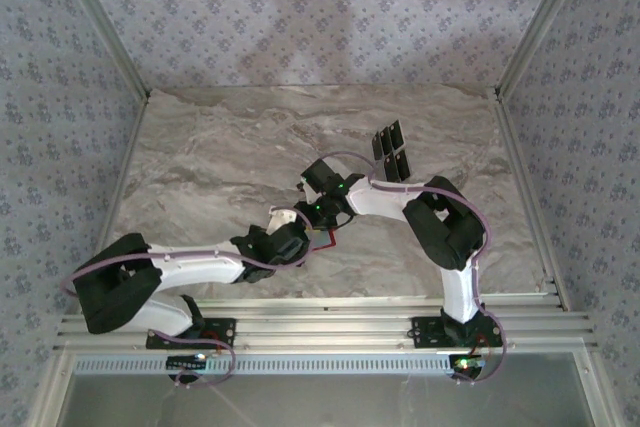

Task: Put the credit cards into the card holder
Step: Flip over the card slot on the card holder.

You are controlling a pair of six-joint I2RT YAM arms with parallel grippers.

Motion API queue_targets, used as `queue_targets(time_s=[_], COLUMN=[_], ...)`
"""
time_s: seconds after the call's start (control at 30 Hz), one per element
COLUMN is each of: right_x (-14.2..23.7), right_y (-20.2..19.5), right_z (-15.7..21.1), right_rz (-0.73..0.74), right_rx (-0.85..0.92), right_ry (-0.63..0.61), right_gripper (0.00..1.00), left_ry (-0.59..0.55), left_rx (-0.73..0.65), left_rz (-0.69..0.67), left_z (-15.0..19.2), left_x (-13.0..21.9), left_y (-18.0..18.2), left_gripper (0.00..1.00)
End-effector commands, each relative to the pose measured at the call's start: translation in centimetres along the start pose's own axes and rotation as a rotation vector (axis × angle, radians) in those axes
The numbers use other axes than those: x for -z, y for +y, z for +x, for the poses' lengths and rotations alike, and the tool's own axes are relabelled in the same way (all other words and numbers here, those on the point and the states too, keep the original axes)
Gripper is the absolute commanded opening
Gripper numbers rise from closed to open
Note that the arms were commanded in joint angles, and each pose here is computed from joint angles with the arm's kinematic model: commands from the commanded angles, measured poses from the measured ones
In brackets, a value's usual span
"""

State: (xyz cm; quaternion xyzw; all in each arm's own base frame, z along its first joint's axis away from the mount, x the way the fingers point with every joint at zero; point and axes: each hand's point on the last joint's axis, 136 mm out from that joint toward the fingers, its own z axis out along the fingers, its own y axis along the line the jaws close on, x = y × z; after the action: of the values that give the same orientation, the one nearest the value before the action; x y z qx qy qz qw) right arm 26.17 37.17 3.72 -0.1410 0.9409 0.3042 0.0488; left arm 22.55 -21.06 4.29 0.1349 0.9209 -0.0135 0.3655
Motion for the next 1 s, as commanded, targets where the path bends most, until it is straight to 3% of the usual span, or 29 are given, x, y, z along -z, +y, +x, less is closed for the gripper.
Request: queue_targets(time_s=[0.0, 0.33, 0.63, 0.97], right_x=[0.2, 4.1, 2.1, 0.9], right_y=[-0.3, -0.6, -3.1, -1.5], right_z=[0.1, -2.2, -0.1, -0.3], right_rz=[0.002, -0.006, 0.019, -0.021], right_rx=[-0.03, -0.038, -0.101, -0.068], right_ry=[0.022, -0.096, -0.036, -0.01], right_gripper=[0.56, 0.56, 0.56, 0.56], left_ry=[-0.008, 0.001, 0.001, -0.018], left_rx=[0.013, 0.017, 0.022, 0.031], left_rz=[-0.058, -0.063, -0.063, -0.052], left_z=[-0.3, 0.2, 0.3, -0.5], left_x=[0.0, -0.1, -0.1, 0.4], left_y=[0.9, 1.2, 1.2, 1.1], left_gripper=[1.0, 1.0, 1.0, 1.0])
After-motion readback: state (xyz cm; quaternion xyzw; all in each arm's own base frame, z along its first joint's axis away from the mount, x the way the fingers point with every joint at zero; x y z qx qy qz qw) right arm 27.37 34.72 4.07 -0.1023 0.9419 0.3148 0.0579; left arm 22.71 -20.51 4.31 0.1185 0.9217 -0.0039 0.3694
